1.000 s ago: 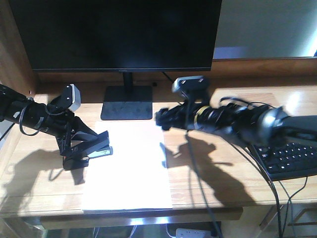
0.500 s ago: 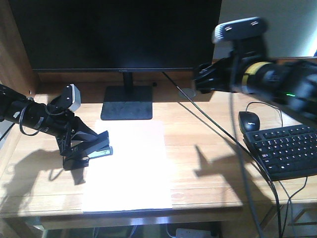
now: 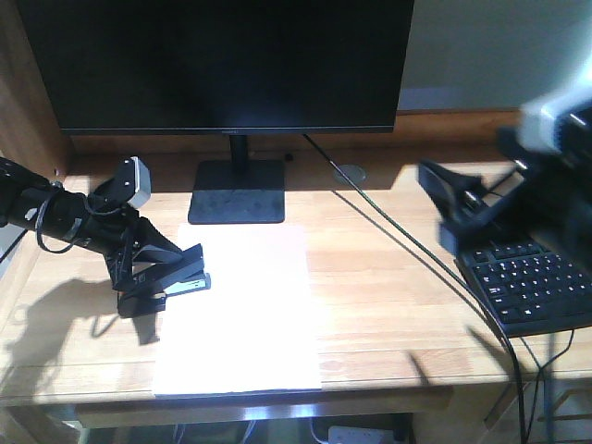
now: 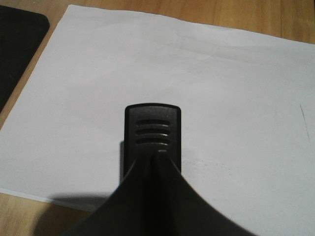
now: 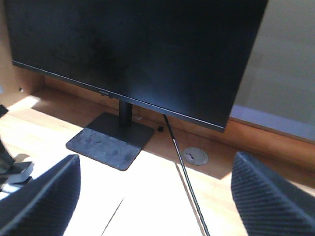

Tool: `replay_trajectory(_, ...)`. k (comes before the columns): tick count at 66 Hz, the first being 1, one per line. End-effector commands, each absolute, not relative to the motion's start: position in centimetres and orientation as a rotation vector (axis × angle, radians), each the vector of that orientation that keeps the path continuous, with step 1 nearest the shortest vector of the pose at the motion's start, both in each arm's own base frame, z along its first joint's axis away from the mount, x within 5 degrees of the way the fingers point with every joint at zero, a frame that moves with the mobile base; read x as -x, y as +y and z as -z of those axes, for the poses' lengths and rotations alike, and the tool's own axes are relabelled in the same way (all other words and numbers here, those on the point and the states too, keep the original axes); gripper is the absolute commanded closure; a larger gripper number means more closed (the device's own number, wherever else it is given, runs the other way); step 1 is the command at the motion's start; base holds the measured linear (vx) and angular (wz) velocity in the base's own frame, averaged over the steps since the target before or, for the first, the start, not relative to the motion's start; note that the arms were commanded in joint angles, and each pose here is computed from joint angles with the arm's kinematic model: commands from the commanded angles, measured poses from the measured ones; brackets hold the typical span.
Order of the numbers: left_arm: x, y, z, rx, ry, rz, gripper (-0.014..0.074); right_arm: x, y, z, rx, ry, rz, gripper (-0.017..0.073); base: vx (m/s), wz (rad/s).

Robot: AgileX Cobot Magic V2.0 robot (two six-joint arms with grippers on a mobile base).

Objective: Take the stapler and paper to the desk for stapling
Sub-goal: 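Withdraw the open right gripper up and away from the paper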

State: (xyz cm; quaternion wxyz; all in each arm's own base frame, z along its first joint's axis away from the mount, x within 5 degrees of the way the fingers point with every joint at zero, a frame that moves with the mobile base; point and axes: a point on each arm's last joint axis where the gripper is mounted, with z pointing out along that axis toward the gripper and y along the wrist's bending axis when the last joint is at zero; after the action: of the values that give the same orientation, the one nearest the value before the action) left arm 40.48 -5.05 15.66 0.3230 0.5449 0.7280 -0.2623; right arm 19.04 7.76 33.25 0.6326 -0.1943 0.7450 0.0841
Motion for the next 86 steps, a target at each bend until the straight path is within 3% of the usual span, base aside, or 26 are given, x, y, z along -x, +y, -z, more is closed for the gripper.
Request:
replay_trajectory(1,-40.6,-5.5,-18.9,-1.389,1.835,0.676,0.06,-16.5,7.1,-34.1,0.454,1.603,-0.222,-0.0022,0.0,0.0)
replay_trajectory(17,-40.6,-5.5,-18.9,-1.389,1.835,0.676,0.06,-9.8,4.3,-31.9,0.366,1.477,-0.282,-0.0022,0.0,0.0)
replay_trajectory(30,-40.6,-5.5,-18.9,-1.389,1.835,0.676,0.06,-6.7,3.0,-29.2,0.32,1.41,-0.315,-0.0022,0.0,0.0)
replay_trajectory(51,-40.6,-5.5,-18.9,-1.389,1.835,0.676,0.06,-6.0,2.7,-23.7,0.33,1.475,-0.308,-0.0022,0.0,0.0)
replay_trajectory(86,-40.6,-5.5,-18.9,-1.389,1.835,0.676,0.06,-5.3,3.7,-24.7,0.412,1.347,-0.418,-0.0022,0.0,0.0)
